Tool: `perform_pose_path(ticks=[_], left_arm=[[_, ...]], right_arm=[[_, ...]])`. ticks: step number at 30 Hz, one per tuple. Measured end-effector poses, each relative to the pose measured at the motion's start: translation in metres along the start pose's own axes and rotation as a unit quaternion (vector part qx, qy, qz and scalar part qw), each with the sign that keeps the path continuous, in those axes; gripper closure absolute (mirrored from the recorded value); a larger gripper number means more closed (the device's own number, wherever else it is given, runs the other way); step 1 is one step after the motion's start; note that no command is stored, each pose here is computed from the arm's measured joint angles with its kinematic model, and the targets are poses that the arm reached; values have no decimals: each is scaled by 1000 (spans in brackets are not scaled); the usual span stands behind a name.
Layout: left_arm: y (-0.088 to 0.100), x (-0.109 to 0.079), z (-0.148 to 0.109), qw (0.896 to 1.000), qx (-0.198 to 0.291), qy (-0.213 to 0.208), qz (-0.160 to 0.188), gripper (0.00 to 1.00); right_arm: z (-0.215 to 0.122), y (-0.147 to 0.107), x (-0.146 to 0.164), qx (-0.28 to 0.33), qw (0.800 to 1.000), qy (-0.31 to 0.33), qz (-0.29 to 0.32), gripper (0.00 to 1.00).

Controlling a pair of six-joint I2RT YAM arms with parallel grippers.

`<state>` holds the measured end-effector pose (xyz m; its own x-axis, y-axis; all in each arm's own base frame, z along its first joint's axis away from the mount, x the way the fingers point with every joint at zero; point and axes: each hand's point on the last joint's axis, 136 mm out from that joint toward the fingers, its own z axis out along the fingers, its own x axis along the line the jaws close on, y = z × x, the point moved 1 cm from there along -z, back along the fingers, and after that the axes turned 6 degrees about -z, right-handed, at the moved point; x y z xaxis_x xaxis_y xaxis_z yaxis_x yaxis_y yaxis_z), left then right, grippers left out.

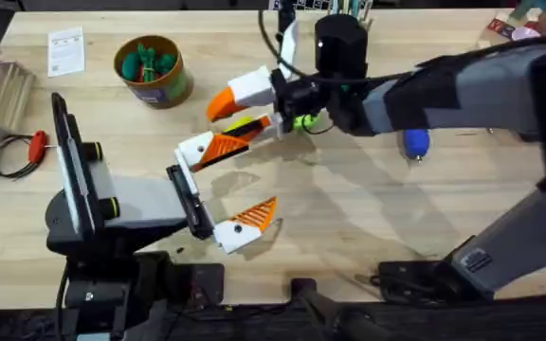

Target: Pick up the gripper from the table and insert it into the empty holder that is missing its gripper. Then pick up a screw, insert it into the mounting hole, and use the screwdriver to tighten it. Finally, clean up the table by picking up the vegetable and placing it into the bucket.

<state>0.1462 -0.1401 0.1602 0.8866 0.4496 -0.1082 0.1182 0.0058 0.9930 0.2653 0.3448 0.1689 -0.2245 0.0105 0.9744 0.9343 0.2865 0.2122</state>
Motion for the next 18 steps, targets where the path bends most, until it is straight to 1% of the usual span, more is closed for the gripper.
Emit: perform_pose_path(ticks=[2,4,6,9,13,17,18], left_arm=[[0,0,0,1000,0,0,0,15],[0,0,0,1000,0,-1,0,15],[0,0,0,1000,0,-1,0,15],[0,0,0,1000,0,-1,0,15],[0,-1,0,1000,0,-2,0,15],[0,0,0,1000,0,-2,0,15],[0,-1,0,1000,0,-2,0,15]], right_arm=[[-10,2,-8,-16,999,-31,33,161],[-26,4,-12,-37,995,-75,63,160],[-44,11,-7,-61,989,-123,63,160],[-71,22,6,-91,975,-198,34,161],[-103,35,22,-113,941,-318,-24,161],[-131,41,25,-110,891,-435,-65,161],[-139,40,23,-105,873,-471,-72,161]])
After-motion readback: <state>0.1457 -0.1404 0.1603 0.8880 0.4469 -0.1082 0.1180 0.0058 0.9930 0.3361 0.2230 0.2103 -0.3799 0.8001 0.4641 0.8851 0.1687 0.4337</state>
